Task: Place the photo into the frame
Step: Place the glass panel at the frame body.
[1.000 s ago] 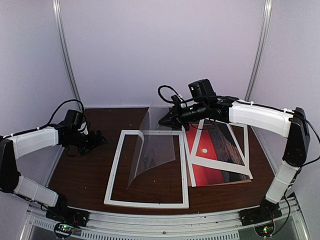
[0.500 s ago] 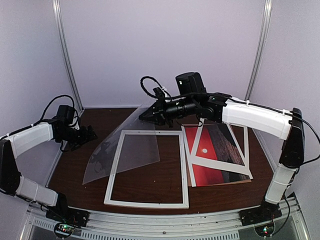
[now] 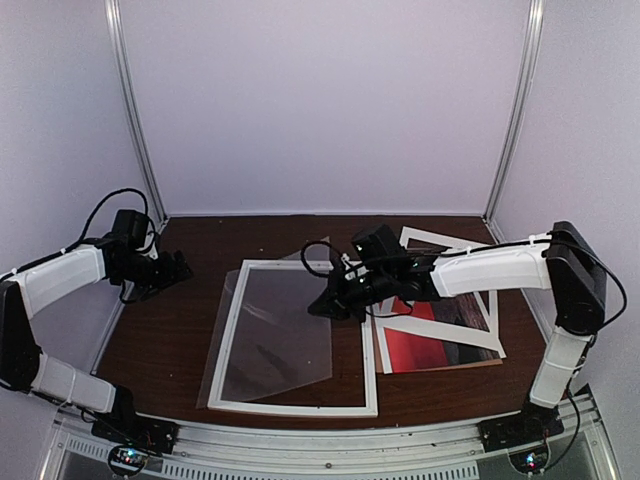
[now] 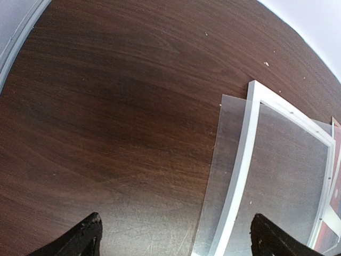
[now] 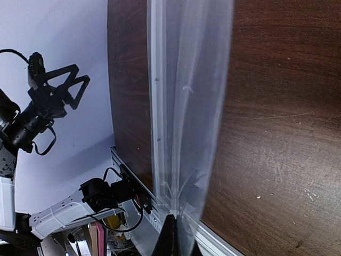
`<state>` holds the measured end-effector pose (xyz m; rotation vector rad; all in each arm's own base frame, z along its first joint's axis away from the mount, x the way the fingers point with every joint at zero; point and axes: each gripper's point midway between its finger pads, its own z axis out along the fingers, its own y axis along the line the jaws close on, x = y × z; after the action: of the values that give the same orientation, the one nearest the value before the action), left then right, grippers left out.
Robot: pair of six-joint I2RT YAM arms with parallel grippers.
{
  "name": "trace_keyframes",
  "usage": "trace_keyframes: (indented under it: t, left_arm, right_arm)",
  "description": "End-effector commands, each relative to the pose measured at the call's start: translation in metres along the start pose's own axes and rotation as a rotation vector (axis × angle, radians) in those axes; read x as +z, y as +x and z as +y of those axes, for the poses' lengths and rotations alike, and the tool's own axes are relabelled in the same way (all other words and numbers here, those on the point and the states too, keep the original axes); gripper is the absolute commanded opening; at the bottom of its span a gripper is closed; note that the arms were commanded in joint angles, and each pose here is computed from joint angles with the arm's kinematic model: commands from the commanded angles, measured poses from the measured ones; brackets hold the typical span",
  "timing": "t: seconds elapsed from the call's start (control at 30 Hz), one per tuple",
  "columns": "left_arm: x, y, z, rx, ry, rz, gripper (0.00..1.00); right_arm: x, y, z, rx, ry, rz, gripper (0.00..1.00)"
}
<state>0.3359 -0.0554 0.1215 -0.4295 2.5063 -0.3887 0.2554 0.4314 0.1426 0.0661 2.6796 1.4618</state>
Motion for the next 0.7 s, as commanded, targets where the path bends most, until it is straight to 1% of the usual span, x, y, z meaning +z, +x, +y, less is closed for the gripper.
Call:
trace_keyframes:
  t: [0.0, 0.23, 0.5, 0.67]
  left_arm:
    - [-0.003, -0.003, 0.0, 0.016, 0.009, -0.01, 0.98]
    - [0.002, 0.003, -0.002, 0.014, 0.032, 0.009, 0.98]
    - [0.005, 0.007, -0.004, 0.012, 0.05, 0.03, 0.98]
    - [0.006, 0.008, -0.008, 0.019, 0.07, 0.039, 0.98]
  right_arm:
    - [0.002, -0.015, -0.007, 0.037, -0.03, -0.095, 0.0]
    - [-0.007, -0.018, -0.033, 0.003, 0.088, -0.135, 0.0]
    - [-0.015, -0.017, -0.045, -0.012, 0.144, -0.14, 0.0]
    - [-0.015, -0.014, -0.05, -0.023, 0.17, -0.122, 0.0]
